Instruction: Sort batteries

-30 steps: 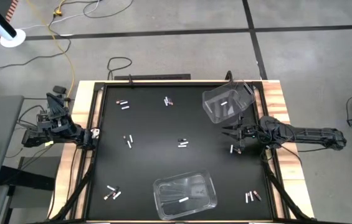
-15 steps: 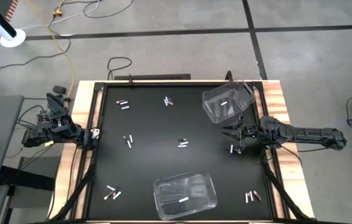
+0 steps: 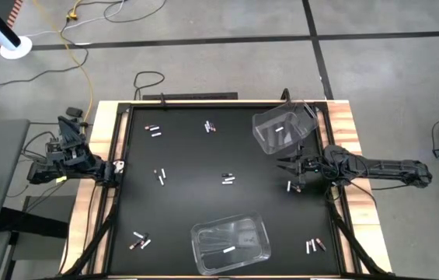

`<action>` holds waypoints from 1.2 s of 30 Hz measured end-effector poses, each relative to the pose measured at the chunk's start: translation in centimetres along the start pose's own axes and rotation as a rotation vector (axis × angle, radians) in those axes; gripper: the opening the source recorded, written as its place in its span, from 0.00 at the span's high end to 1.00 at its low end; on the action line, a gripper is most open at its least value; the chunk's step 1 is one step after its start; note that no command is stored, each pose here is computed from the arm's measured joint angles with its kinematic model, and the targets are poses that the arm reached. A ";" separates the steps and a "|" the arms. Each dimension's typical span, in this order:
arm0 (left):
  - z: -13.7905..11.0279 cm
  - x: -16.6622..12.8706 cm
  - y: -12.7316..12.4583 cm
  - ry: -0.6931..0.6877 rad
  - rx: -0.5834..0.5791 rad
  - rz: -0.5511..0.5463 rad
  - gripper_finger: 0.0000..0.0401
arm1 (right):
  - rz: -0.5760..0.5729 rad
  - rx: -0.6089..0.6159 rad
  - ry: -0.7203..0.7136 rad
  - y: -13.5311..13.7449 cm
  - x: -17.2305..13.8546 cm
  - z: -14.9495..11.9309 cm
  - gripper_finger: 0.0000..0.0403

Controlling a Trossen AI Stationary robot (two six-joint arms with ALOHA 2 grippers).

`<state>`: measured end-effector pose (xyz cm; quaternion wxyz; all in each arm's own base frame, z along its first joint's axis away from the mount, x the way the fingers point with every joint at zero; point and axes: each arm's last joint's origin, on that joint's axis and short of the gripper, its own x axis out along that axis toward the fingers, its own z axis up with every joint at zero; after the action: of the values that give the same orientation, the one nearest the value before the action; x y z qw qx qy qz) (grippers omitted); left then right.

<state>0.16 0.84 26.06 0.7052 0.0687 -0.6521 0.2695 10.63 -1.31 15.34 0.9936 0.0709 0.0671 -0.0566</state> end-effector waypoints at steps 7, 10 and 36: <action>0.0 0.0 0.0 0.000 0.000 0.000 0.75 | 0.011 -0.001 -0.037 0.1 0.0 0.4 0.67; 0.0 0.0 0.0 0.000 0.000 0.000 0.75 | 0.013 -0.002 -0.042 0.1 0.0 0.4 0.67; 0.0 0.0 0.0 0.000 0.000 0.000 0.75 | -0.613 0.351 -0.064 -3.9 -0.3 16.0 0.67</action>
<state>0.16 0.84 26.06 0.7052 0.0687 -0.6522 0.2695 11.89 -7.53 30.55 0.9047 0.2155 0.0435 -0.3650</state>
